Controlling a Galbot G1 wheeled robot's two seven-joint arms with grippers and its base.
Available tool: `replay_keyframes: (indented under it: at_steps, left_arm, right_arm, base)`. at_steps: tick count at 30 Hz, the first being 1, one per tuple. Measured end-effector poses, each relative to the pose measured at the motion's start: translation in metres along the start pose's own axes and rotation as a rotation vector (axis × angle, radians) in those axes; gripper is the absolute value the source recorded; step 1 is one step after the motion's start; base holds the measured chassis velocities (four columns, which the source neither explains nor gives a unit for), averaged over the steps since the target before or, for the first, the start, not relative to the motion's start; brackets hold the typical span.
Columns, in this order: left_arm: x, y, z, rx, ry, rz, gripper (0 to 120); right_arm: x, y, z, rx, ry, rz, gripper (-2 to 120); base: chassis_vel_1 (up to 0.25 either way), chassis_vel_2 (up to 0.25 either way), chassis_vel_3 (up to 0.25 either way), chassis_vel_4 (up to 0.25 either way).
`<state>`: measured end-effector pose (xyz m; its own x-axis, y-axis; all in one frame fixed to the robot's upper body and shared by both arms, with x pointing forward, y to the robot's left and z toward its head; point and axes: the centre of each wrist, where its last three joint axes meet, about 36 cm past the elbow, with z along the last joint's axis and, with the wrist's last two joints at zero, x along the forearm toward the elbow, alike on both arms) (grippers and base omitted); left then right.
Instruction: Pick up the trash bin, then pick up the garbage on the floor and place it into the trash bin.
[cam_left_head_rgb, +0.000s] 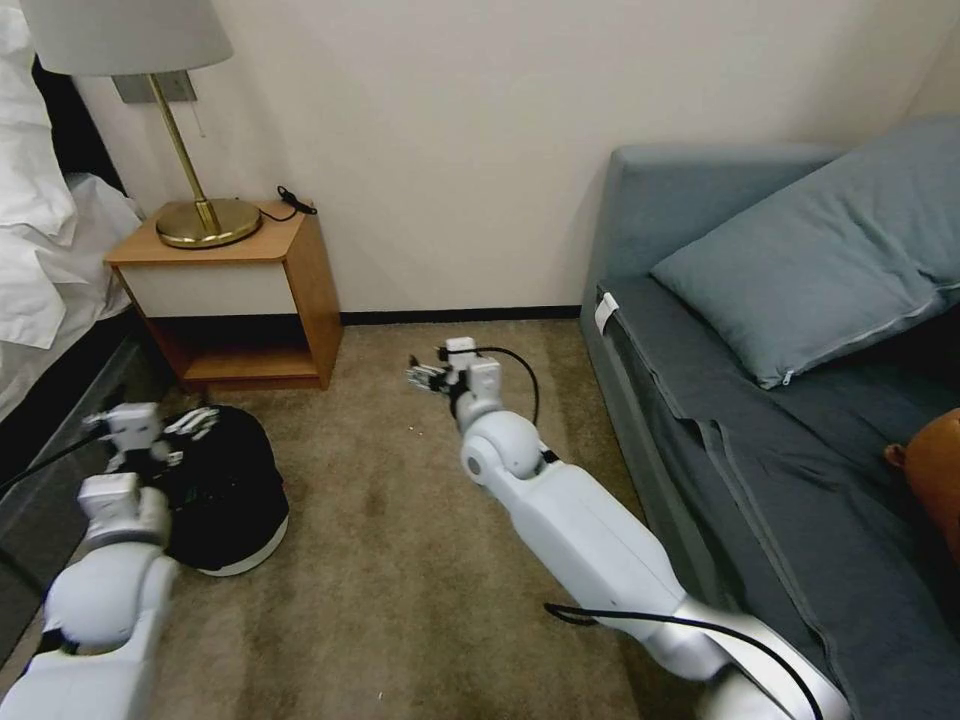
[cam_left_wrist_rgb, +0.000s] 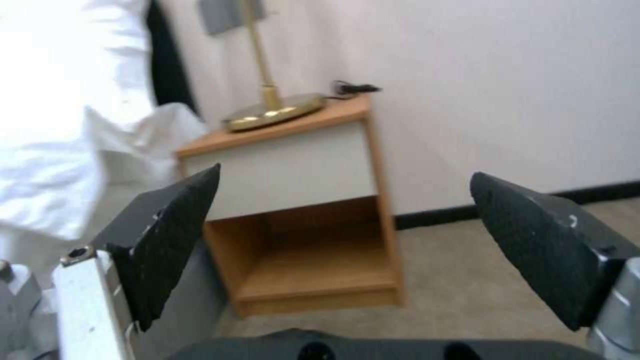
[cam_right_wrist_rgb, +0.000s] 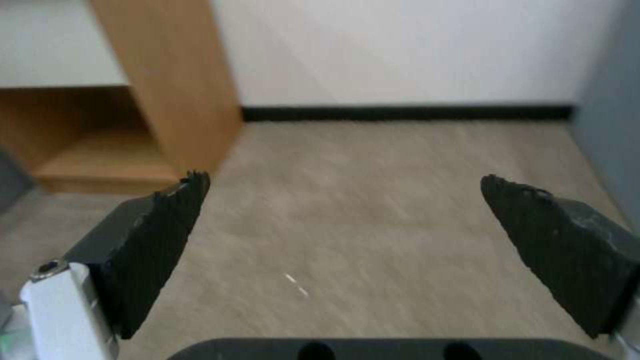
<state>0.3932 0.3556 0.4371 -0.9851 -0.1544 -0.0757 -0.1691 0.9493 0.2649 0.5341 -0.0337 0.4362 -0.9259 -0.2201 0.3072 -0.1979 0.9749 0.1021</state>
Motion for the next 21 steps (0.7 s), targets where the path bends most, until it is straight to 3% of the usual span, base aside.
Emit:
replay_keyframes:
  at_steps: [1,2,3,4,7,8,10,16,21]
  left_arm:
    - [0.0,0.0,0.0,0.0,0.0,0.0,100]
    - [-0.001,-0.007,0.001,0.004,0.005,0.019,100]
    - [0.001,-0.025,0.008,0.018,0.031,0.061,100]
    - [0.001,-0.025,0.008,0.018,0.031,0.061,100]
    - [0.01,-0.058,0.031,0.011,0.088,0.129,100]
    - [0.01,-0.058,0.031,0.011,0.088,0.129,100]
    - [0.016,-0.074,0.04,0.0,0.105,0.16,100]
    - [0.02,-0.089,0.042,-0.001,0.113,0.177,100]
    - [0.02,-0.09,0.042,-0.001,0.113,0.174,100]
  right_arm:
    - [0.0,0.0,0.0,0.0,0.0,0.0,100]
    - [0.002,-0.004,0.003,-0.009,0.01,0.015,100]
    - [0.007,-0.015,0.012,-0.03,0.029,0.05,100]
    - [0.007,-0.015,0.012,-0.03,0.029,0.05,100]
    - [0.019,-0.035,0.036,-0.064,0.069,0.102,100]
    - [0.019,-0.035,0.036,-0.064,0.069,0.102,100]
    - [0.027,-0.044,0.052,-0.093,0.095,0.115,100]
    - [0.035,-0.05,0.068,-0.123,0.095,0.115,100]
    - [0.036,-0.051,0.069,-0.126,0.092,0.112,100]
  base:
    - [0.0,0.0,0.0,0.0]
    - [0.0,0.0,0.0,0.0]
    - [0.0,0.0,0.0,0.0]
    - [0.0,0.0,0.0,0.0]
    - [0.0,0.0,0.0,0.0]
    - [0.0,0.0,0.0,0.0]
    - [0.0,0.0,0.0,0.0]
    - [0.0,0.0,0.0,0.0]
    - [0.0,0.0,0.0,0.0]
